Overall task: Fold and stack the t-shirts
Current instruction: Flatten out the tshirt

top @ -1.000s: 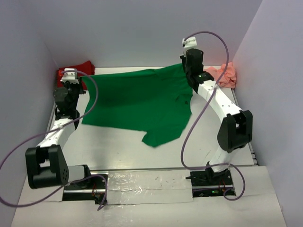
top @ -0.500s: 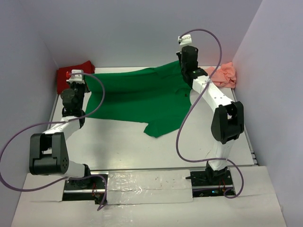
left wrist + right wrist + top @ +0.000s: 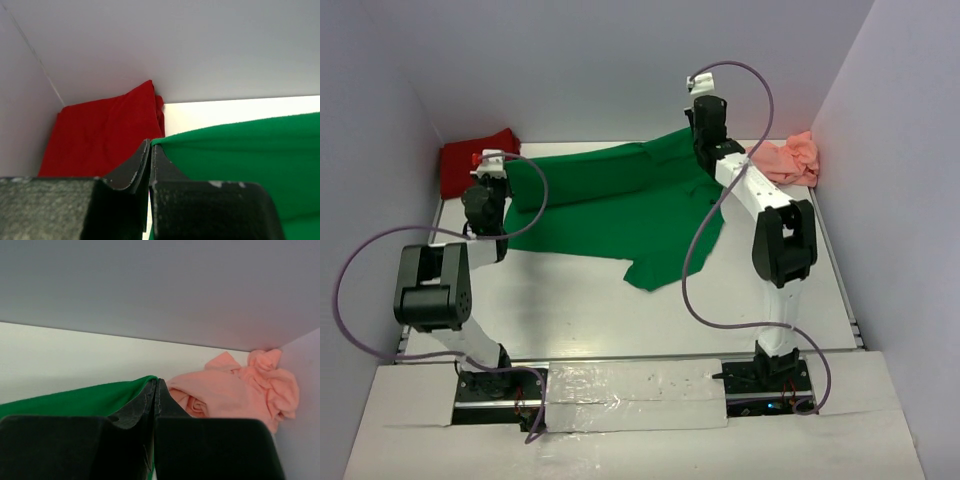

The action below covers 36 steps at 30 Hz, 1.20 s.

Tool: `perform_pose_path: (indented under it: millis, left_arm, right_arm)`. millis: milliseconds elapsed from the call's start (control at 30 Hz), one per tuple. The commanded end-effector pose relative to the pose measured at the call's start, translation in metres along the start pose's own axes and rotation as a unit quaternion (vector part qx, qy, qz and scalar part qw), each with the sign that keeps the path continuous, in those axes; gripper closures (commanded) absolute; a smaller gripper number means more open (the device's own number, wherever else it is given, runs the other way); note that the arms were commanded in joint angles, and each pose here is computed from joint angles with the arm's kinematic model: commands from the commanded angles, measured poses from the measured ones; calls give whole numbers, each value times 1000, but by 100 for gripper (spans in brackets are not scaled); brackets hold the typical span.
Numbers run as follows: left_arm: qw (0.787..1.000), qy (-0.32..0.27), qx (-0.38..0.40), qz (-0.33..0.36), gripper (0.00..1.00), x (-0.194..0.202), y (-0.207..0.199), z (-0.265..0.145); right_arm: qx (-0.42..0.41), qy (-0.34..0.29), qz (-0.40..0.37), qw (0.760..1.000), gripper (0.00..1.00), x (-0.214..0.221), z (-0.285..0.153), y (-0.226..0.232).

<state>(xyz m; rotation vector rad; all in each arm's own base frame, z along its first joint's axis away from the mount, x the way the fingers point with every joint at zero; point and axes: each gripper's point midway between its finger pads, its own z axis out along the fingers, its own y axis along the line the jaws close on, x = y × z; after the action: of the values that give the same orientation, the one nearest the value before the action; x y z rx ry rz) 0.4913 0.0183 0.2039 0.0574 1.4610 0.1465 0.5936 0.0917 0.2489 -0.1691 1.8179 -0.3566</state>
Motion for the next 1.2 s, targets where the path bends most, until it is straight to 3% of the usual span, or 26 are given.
perform_pose_path:
  millis: [0,233,333,400,433,467,500,533,567,600,633,700,733,933,1167]
  left_arm:
    - [996,-82,-25,-3,92,-46,10,30]
    - [993,-108,-31,16,92,-39,-17,67]
    - [995,-97,-36,11,95,-40,-18,57]
    - [996,-79,-47,9,99,-48,-9,35]
    - [996,-69,-51,3,100,-50,-6,25]
    - [996,-73,-57,1,100,-68,3,1]
    - [998,-35,-57,5,100,-59,8,-14]
    - [996,-60,-59,-9,100,-96,17,-37]
    - [997,-37,-60,-11,100,-89,24,-53]
    - [998,24,-54,-12,100,-71,26,-70]
    - [999,2,-43,-30,100,-103,27,-93]
    - [997,31,-56,-38,100,-114,45,-116]
    - [997,40,-42,-41,100,-123,43,-142]
    - [997,1,-18,-69,100,-210,41,-236]
    - [996,-30,7,-87,100,-278,37,-323]
  right_arm:
    - [30,-38,34,998,100,-34,12,-15]
    - [46,-28,27,998,100,-23,38,-7]
    - [37,-26,41,998,100,-36,20,-17]
    - [19,5,47,999,100,-17,2,-14]
    - [12,-8,61,998,100,-35,-24,-26]
    - [-1,21,55,998,100,-11,-35,-22]
    - [-8,38,61,997,100,-4,-51,-25]
    - [-16,15,75,997,100,-26,-85,-39]
    - [-32,43,64,997,100,2,-98,-33]
    - [-40,51,62,996,100,7,-117,-37]
    - [-46,23,70,996,100,-13,-153,-49]
    - [-58,33,49,997,100,8,-185,-49]
    - [-58,-4,56,997,100,-9,-221,-60]
    - [-76,-69,78,992,100,-17,-320,-89]
    - [-100,-129,108,981,100,-18,-381,-120]
